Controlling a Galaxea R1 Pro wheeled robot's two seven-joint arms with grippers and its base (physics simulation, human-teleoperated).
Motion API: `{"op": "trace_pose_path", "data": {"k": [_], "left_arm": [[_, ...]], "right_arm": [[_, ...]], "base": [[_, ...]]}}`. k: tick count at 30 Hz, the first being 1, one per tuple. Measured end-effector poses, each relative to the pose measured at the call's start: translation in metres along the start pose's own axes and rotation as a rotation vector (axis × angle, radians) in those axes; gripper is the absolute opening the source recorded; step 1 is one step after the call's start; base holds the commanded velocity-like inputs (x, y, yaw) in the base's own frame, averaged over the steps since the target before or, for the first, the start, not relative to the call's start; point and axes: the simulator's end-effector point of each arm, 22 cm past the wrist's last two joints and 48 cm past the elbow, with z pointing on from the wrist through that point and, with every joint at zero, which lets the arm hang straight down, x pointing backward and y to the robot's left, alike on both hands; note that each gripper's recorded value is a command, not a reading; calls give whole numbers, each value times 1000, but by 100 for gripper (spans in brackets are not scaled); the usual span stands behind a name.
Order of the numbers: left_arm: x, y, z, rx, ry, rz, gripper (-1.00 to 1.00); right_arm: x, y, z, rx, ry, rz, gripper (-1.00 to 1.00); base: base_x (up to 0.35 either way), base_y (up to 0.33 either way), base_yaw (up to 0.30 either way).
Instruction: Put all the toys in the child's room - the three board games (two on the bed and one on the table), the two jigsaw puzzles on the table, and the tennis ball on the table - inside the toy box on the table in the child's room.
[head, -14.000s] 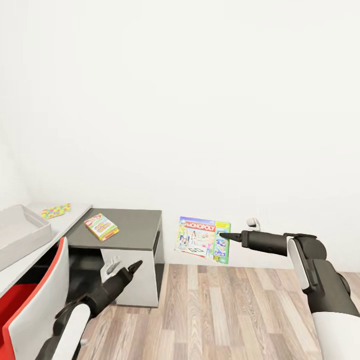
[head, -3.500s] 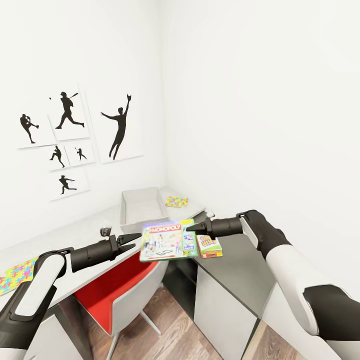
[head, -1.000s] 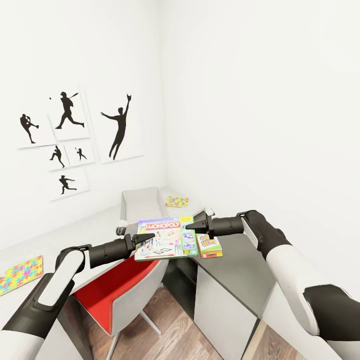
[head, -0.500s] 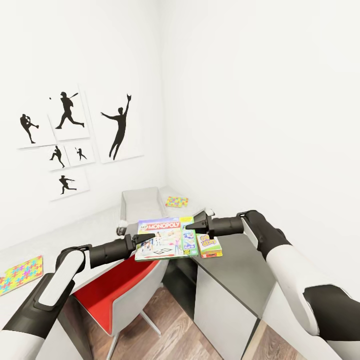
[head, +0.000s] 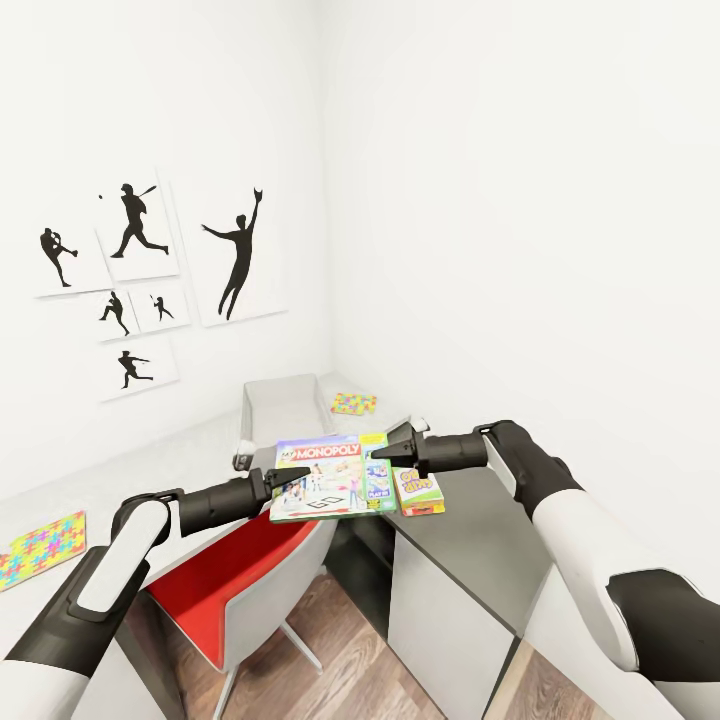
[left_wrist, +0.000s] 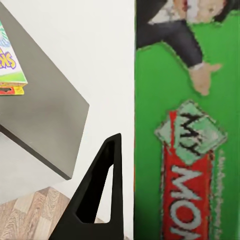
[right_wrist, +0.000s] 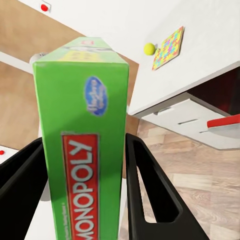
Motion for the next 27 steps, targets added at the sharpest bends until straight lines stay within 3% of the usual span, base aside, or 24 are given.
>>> {"op": "trace_pose_path", "data": {"k": [7, 8, 11, 27], "left_arm": [[0, 0, 0, 0, 0, 0, -100], [0, 0, 0, 0, 0, 0, -100], [0, 8, 0, -35, 1, 23, -100], [-4, 3, -3, -26, -9, 30, -100]], "right_arm": [[0, 0, 0, 0, 0, 0, -100], [0, 0, 0, 0, 0, 0, 100], [-2, 4, 0, -18, -10, 8, 100], [-2, 2, -1, -11, -10, 8, 100]], "base": [[0, 0, 0], [0, 0, 0], [0, 0, 0], [0, 0, 0]]}}
